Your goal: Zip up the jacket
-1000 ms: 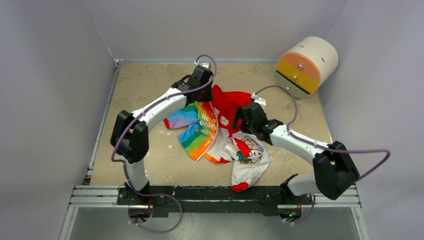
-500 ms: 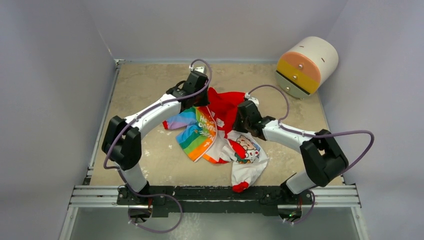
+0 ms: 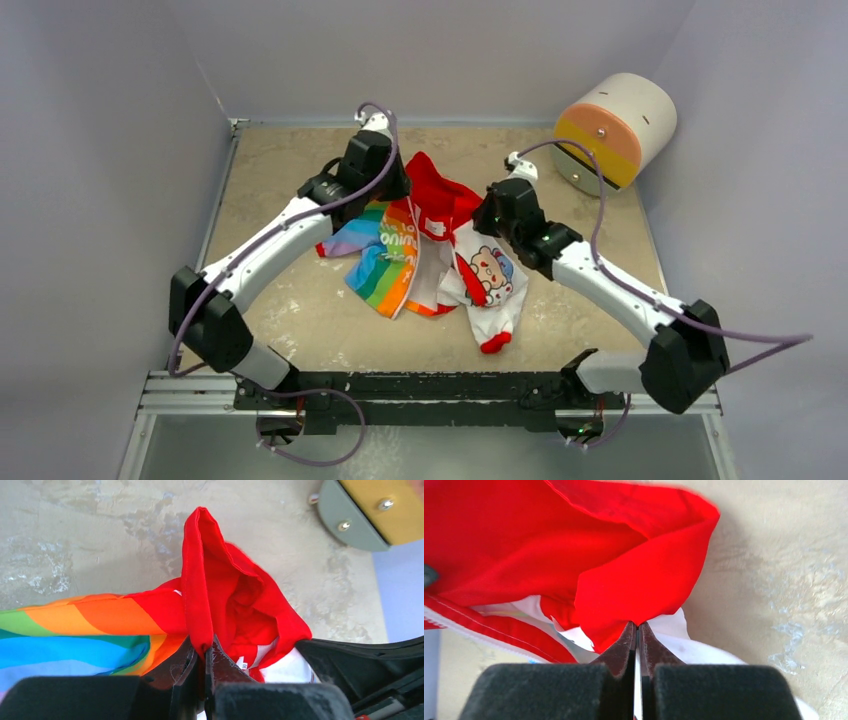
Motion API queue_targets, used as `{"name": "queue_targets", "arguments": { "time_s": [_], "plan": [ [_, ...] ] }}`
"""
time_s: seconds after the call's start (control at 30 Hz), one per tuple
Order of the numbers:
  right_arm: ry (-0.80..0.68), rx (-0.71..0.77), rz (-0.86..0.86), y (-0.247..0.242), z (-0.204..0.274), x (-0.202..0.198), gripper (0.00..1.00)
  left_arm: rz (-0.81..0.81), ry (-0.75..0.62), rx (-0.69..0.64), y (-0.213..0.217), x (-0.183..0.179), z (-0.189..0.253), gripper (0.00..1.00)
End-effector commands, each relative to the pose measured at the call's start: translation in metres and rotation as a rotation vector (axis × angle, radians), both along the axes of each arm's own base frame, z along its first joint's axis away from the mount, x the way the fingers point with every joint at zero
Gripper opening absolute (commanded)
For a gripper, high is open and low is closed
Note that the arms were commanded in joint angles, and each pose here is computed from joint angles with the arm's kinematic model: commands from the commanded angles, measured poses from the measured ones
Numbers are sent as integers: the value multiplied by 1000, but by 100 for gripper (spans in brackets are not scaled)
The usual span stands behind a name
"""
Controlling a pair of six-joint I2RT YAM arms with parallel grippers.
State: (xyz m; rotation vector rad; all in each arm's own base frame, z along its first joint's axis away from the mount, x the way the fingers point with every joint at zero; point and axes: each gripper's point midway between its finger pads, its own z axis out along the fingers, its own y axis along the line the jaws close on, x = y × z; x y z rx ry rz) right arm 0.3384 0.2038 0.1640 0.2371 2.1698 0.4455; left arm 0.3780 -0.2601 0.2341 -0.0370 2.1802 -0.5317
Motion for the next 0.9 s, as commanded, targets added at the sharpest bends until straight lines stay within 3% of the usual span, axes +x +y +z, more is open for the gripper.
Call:
{"name": "queue_targets", "arguments": {
  "time_s": [0.0, 0.27, 0.53, 0.87],
  "plan": [
    [-229, 68, -49, -14, 96, 6, 0, 13, -194, -120, 11, -10, 93, 0],
    [-483, 160, -100, -44, 208, -17, 0, 60, -404, -273, 50, -55, 193, 0],
    [-698, 254, -107, -65, 299, -44, 0, 45, -498, -308, 72, -86, 239, 0],
    [-739, 305, -14, -68, 325, -78, 0, -110, -550, -252, 70, -116, 256, 0]
  ]
}}
